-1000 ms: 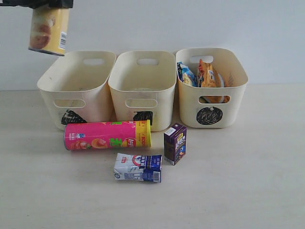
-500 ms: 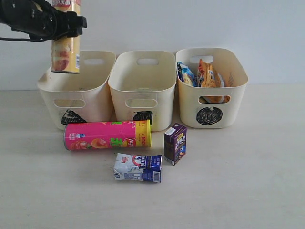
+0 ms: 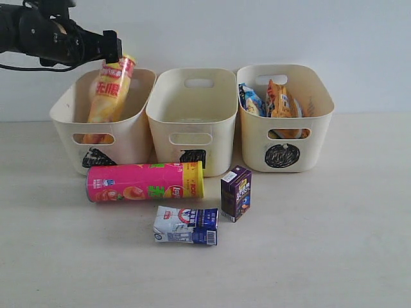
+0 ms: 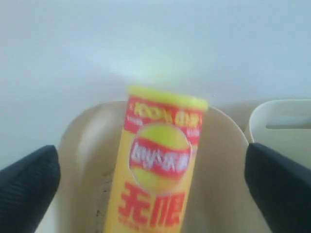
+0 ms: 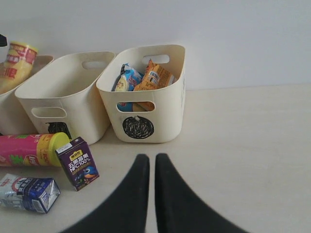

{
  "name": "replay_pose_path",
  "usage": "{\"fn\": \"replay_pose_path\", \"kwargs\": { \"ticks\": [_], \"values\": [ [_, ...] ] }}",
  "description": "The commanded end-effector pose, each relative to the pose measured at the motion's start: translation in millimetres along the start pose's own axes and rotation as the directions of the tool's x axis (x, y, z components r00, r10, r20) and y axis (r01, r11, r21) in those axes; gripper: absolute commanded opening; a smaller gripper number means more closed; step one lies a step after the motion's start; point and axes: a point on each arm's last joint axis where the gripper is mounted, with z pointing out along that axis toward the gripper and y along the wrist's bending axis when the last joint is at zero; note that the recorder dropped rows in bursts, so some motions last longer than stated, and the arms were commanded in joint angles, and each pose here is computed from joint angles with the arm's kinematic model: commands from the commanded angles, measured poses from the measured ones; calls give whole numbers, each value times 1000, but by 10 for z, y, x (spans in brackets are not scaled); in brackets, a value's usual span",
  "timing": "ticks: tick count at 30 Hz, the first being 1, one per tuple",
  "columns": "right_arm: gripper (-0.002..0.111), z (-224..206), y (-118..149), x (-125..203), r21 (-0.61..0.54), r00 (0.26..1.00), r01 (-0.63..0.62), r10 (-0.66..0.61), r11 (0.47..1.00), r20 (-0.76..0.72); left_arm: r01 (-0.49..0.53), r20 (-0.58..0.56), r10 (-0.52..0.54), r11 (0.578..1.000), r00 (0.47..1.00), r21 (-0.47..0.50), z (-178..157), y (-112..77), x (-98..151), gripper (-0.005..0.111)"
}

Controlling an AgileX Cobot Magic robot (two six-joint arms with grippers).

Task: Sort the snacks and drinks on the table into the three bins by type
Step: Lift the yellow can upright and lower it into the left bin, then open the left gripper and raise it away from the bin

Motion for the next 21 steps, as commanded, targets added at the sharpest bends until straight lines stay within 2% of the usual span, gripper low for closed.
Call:
{"fn": "replay_pose_path", "kwargs": {
  "ticks": [1, 3, 5, 6, 7, 8, 11, 13, 15, 21],
  "values": [
    [2, 7, -7, 23, 7, 1000, 4, -4, 1000, -10, 13, 49, -13, 1000, 999, 3, -203, -8, -208, 97],
    [2, 7, -7, 23, 7, 1000, 4, -4, 1000, -10, 12, 62, -12, 1000, 998, 3, -314, -13, -296, 95],
    [2, 7, -7, 23, 7, 1000, 4, -4, 1000, -10, 11, 69, -11, 1000, 998, 1, -447, -18, -387, 89],
    [2, 7, -7, 23, 7, 1000, 4, -4, 1000, -10, 9, 56, -9, 1000, 998, -4, -594, -18, -463, 74],
    [2, 7, -7, 23, 7, 1000, 4, -4, 1000, -10, 9, 43, -9, 1000, 999, -8, -654, -17, -486, 65],
    [2, 7, -7, 23, 7, 1000, 4, -4, 1000, -10, 3, 3, -3, 1000, 1000, -19, -800, -13, -526, 42],
    [2, 7, -7, 23, 7, 1000, 4, -4, 1000, -10, -39, -59, 37, 999, 998, -30, -972, -5, -553, 6],
    [2, 7, -7, 23, 7, 1000, 4, -4, 1000, -10, -102, -132, 97, 994, 987, -34, -1125, 5, -552, 5],
    [2, 7, -7, 23, 7, 1000, 4, -4, 1000, -10, -118, -167, 113, 993, 980, -20, -1223, -4, -550, 4],
    [2, 7, -6, 23, 6, 1000, 2, -2, 1000, -11, -99, -192, 111, 992, 975, 73, -1661, -77, -503, 4]
  ]
}}
